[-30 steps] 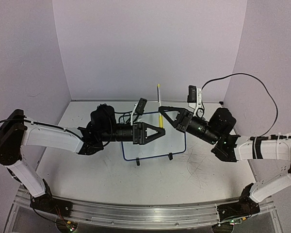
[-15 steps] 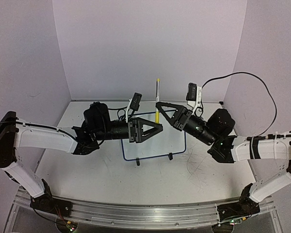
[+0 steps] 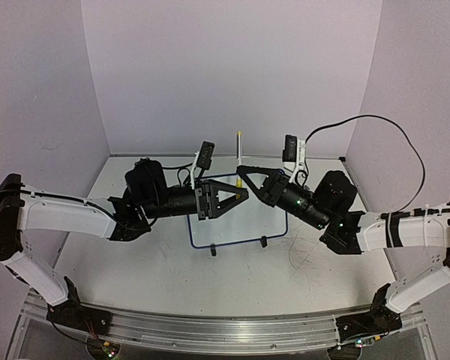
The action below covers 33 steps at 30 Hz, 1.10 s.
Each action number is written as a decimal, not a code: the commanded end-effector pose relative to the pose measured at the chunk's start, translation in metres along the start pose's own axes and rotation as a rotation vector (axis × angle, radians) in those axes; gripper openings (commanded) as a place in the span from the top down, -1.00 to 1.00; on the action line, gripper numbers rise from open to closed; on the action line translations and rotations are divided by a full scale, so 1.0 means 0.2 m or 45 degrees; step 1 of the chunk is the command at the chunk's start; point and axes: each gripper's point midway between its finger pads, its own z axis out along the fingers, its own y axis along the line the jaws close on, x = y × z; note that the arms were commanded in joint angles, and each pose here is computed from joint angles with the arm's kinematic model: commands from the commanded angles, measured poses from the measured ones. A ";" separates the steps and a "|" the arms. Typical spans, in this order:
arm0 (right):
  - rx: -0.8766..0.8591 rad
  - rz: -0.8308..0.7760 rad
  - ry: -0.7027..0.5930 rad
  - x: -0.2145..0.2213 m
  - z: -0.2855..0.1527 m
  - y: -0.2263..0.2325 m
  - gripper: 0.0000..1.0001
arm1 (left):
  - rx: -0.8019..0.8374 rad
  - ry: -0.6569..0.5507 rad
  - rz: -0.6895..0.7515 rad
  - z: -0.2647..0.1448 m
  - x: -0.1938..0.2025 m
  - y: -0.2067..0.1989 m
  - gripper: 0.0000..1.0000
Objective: Write a sentence on the whiteboard
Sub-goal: Pass from the right arm to the left, then pass from the left arm to the right
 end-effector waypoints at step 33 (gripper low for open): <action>0.259 -0.375 0.908 0.09 -0.19 -0.09 -0.45 | -0.442 0.452 0.774 -0.21 0.04 0.20 1.00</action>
